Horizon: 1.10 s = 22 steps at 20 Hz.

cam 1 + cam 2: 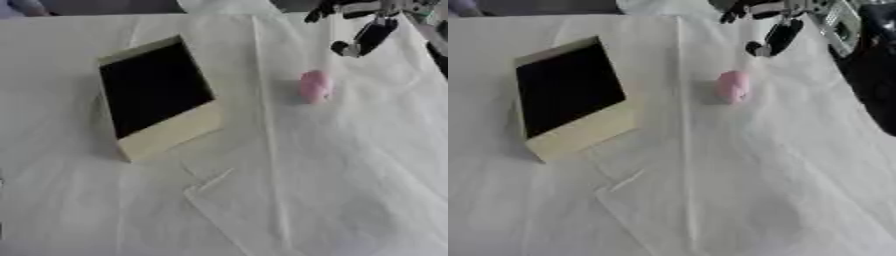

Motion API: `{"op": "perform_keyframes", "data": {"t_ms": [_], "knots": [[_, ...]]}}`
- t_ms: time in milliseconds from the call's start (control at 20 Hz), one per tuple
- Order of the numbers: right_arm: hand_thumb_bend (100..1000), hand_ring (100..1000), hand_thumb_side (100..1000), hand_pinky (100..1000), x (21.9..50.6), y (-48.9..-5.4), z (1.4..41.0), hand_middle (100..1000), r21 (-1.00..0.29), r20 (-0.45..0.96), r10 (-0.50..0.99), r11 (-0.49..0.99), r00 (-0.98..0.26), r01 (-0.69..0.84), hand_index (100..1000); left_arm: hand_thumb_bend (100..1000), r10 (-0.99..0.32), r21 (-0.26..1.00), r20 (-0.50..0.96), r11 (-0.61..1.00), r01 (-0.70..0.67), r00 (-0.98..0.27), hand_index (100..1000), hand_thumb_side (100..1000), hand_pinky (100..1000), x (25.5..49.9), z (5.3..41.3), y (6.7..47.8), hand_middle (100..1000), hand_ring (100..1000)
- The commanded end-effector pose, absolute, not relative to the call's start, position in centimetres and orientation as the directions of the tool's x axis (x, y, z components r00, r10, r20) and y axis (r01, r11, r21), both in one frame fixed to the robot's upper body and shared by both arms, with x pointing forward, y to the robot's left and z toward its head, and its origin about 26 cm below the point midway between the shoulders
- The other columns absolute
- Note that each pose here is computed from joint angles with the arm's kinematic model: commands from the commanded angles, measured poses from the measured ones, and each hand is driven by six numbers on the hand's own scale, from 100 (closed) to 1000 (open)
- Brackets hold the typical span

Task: Pick up objects on the table and place them in the box.

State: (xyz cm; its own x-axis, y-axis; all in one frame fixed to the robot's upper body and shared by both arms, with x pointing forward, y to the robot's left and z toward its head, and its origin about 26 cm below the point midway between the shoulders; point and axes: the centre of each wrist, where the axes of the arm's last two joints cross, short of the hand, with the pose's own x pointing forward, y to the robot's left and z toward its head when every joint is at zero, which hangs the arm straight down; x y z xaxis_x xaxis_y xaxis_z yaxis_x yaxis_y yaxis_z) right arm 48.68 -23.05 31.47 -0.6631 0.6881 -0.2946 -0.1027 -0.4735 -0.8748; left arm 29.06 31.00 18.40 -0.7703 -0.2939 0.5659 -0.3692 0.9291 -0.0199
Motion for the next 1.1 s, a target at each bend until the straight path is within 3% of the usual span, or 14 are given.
{"op": "perform_keyframes", "data": {"t_ms": [50,1100], "knots": [[174,898,370,926,47.9,-23.7,33.2,869,-0.804,-0.348,0.596,-0.587,-0.723,-0.096,1000,100,-0.312,0.001,0.539,0.929,-0.37,-0.783,826,726,702,28.8,19.3,31.2,719,706],[109,853,432,898,48.0,-24.0,26.9,811,-0.838,-0.224,0.672,-0.503,-0.706,-0.212,978,100,-0.298,0.01,0.552,0.936,-0.351,-0.779,824,726,699,28.7,19.0,31.1,716,695]]}}
